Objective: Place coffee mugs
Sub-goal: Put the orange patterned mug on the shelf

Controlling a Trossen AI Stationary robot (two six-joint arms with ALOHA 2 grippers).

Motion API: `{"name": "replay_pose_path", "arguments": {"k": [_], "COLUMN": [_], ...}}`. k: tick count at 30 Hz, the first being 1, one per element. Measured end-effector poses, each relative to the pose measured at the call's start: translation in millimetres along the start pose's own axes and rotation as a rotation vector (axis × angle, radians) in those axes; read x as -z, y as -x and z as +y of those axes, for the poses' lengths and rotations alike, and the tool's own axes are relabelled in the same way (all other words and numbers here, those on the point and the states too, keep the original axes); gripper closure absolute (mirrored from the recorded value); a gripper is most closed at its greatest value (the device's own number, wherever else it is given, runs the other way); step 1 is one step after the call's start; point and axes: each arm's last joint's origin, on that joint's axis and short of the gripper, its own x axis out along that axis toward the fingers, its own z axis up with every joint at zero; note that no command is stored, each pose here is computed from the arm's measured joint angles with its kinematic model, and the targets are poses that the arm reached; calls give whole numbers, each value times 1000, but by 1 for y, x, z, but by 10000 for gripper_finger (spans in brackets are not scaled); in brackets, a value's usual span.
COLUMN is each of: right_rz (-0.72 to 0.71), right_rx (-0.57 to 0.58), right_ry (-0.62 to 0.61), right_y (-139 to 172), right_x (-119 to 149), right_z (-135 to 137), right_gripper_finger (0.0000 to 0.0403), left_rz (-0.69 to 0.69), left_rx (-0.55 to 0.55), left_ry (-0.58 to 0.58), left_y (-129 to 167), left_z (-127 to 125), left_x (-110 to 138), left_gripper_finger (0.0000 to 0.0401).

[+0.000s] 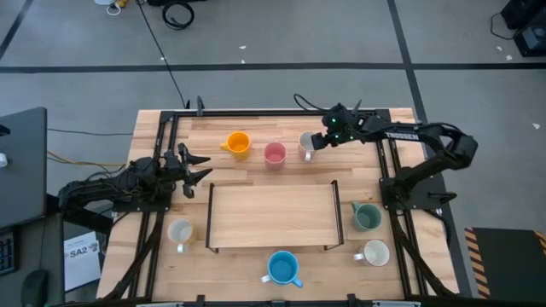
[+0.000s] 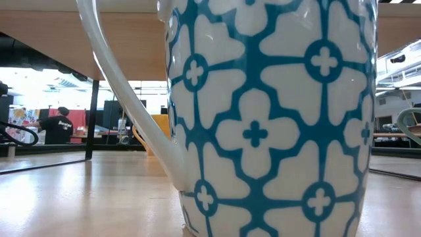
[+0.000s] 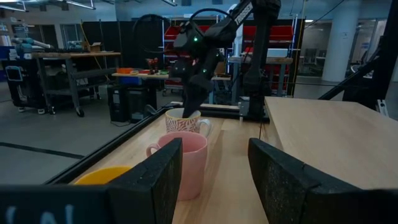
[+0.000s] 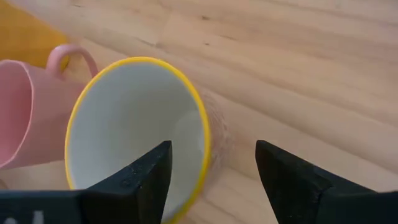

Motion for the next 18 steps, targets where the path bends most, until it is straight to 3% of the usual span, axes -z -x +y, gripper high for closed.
{"name": "replay_pose_path", "arguments": {"k": [18], "right_rz": [-5], "right_rx": [-22], "right_ry": [-11], "right_y": [1], "right_x": [-3], "right_z": [-2], "right_gripper_finger": [309], "left_rz": [3], "left_rx": [0], "left_ry": [0], "left_y": [0], "left_z": [0], "left_x": [0], "left_gripper_finger": [212]}}
